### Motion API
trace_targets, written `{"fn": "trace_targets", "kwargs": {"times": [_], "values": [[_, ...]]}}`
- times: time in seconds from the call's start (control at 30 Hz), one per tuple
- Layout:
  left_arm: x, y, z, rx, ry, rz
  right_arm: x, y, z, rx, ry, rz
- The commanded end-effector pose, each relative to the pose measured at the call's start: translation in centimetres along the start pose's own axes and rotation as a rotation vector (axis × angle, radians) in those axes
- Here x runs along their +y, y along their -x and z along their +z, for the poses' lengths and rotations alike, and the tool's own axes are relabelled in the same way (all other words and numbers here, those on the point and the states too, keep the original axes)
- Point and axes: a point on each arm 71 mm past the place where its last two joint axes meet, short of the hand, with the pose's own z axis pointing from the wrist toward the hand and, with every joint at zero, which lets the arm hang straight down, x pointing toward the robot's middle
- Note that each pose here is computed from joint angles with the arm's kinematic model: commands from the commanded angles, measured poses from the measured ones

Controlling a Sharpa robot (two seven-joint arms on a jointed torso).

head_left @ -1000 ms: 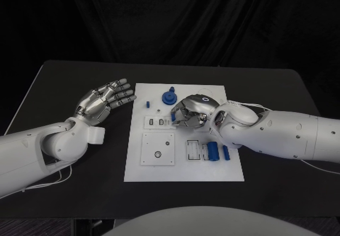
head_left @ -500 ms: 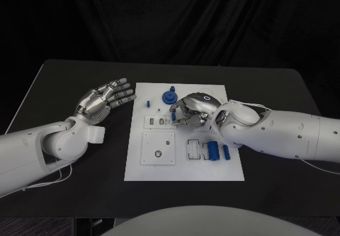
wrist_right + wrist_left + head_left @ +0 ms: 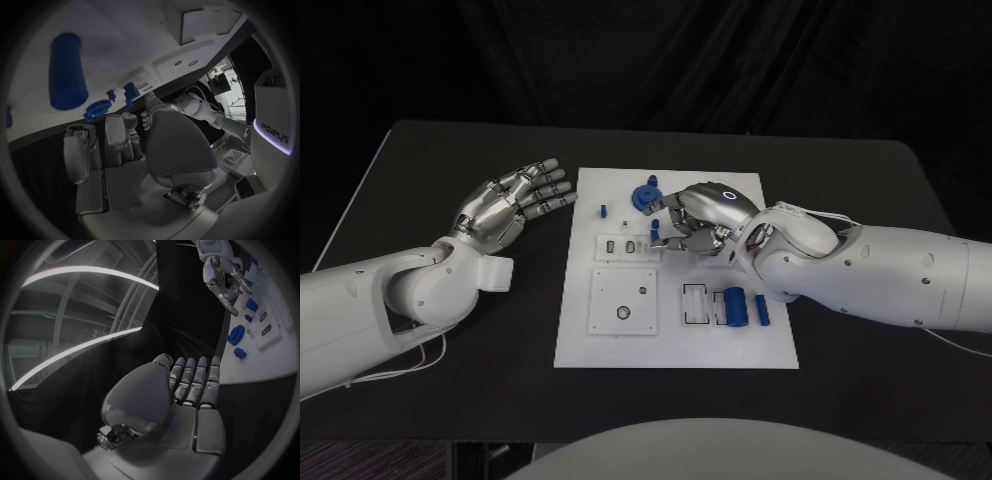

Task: Assemble the parts on the task board

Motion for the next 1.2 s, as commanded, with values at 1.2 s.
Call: {"fn": "trace_targets", "kwargs": {"times": [1.2], "values": [[-2.91,-4.23,5.78,0.055,0.214,0.675,-9.1,5.4,-9.8,-0.197,-0.301,0.52]]}}
